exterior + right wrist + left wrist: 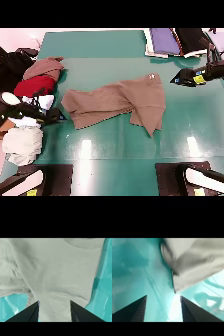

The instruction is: Fold the shirts.

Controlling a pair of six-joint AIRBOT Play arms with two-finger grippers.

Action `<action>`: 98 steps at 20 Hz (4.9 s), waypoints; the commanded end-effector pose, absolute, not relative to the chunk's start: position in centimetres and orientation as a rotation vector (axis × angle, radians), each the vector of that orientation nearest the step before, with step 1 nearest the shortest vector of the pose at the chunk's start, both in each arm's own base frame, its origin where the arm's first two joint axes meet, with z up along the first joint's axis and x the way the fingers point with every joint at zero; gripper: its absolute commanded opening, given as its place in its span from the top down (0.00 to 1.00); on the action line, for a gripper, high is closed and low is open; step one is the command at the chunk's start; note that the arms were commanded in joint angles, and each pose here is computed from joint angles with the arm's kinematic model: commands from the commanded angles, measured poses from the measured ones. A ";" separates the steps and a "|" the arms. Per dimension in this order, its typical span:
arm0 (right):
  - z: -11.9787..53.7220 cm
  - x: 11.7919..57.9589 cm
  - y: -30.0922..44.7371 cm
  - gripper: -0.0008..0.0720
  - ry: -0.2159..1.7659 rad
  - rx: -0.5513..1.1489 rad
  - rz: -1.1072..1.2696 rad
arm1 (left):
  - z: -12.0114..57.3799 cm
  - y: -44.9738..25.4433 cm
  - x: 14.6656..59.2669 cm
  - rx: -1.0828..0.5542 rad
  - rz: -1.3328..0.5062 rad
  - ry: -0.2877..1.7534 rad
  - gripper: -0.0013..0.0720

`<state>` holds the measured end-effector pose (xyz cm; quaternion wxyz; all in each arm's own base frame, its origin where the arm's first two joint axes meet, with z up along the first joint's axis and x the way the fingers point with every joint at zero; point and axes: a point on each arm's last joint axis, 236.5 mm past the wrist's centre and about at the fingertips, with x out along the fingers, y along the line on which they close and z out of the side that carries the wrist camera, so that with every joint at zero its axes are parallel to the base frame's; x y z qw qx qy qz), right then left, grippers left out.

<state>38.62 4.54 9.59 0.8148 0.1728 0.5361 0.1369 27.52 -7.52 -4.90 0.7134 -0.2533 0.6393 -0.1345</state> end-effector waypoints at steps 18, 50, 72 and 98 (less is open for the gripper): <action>4.8 34.5 1.4 0.40 1.276 0.542 0.209 | -1.2 -14.5 32.3 -0.513 -0.414 1.217 0.94; 6.5 34.4 2.5 0.97 1.166 0.423 0.295 | 11.1 -14.0 35.4 -0.256 -0.534 1.073 0.94; -6.0 23.6 6.1 0.40 1.454 0.647 0.208 | 5.4 -12.6 33.7 -0.251 -0.461 1.189 0.94; 45.3 28.4 2.8 0.97 0.127 0.057 0.211 | 52.0 -11.5 23.9 -0.015 -0.502 0.002 0.94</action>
